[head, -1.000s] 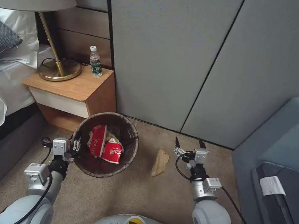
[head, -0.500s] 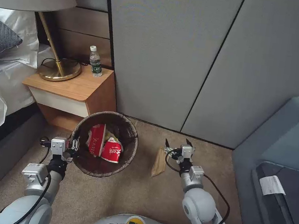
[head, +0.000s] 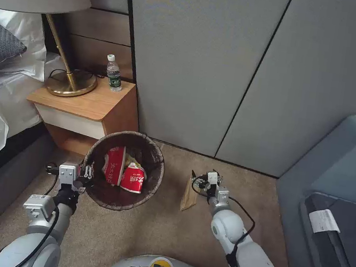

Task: Pick up the trash bin, then pick up the garbage from the floor and place it into the trash bin.

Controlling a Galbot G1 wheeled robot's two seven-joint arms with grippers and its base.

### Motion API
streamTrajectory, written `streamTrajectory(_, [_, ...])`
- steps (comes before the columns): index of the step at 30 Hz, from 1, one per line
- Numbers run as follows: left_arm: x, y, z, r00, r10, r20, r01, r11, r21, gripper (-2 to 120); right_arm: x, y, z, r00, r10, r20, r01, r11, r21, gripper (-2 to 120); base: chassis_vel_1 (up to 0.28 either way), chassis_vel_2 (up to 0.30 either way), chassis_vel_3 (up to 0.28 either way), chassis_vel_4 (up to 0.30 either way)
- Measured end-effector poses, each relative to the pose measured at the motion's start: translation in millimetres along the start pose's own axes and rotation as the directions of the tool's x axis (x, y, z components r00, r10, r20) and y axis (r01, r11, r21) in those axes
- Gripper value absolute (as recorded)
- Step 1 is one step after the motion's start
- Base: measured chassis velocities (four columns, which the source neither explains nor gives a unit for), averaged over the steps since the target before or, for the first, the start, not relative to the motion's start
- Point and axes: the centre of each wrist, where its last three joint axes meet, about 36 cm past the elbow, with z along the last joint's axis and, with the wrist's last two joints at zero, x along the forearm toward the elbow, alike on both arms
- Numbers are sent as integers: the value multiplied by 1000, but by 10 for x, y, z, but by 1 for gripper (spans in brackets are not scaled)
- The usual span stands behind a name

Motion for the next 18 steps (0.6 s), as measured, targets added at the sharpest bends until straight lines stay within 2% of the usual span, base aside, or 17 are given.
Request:
streamTrajectory(7, [9,2,-11,1000,-1,2,0,1000,1,0,-172,-27,263,997,-4,-73,4,1000,2,100,0,0,0,0])
streamTrajectory(18, [21,-1,-22,1000,-1,3,1,1000,2,0,-399,109,546,988,-10,-152,8,1000,-12,100,0,0,0,0])
